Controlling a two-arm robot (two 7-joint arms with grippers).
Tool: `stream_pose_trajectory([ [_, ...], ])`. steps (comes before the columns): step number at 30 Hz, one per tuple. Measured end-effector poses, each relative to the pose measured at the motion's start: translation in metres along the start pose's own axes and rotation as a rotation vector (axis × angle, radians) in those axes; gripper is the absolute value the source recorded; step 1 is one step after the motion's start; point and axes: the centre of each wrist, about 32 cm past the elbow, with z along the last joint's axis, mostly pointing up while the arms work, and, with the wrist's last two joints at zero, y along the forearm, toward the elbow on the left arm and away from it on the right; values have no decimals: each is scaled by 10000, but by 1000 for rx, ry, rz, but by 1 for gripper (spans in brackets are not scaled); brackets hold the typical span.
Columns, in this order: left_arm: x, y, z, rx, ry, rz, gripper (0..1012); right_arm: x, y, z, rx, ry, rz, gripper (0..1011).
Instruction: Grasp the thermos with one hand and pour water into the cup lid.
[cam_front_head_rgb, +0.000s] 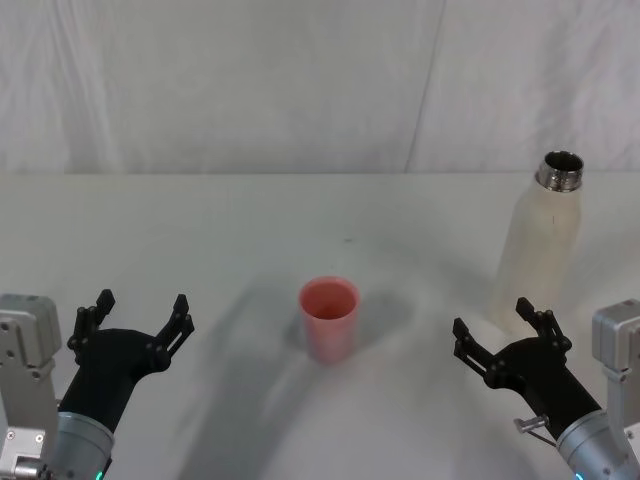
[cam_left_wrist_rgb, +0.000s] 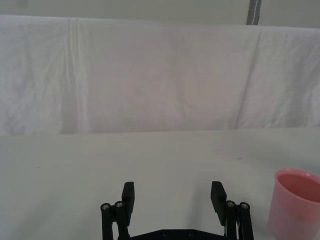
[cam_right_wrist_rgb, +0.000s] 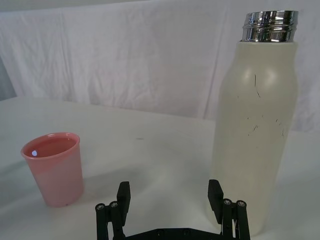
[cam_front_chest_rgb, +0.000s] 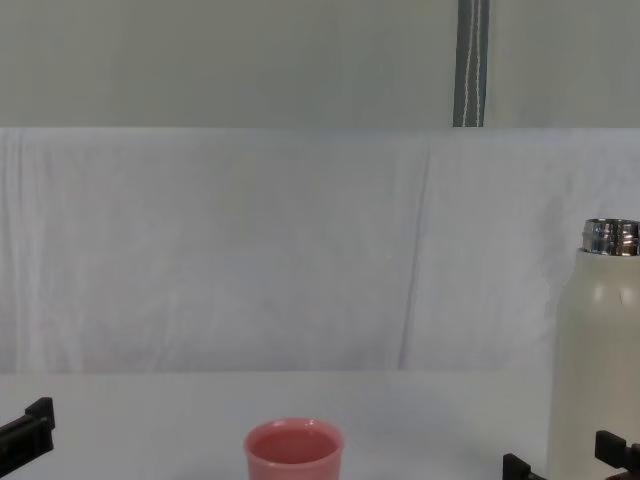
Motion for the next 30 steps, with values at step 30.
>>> stream_pose_trajectory([
  [30,0,0,0,0,0,0,1001,-2,2,-2,-1,1,-2,1002],
])
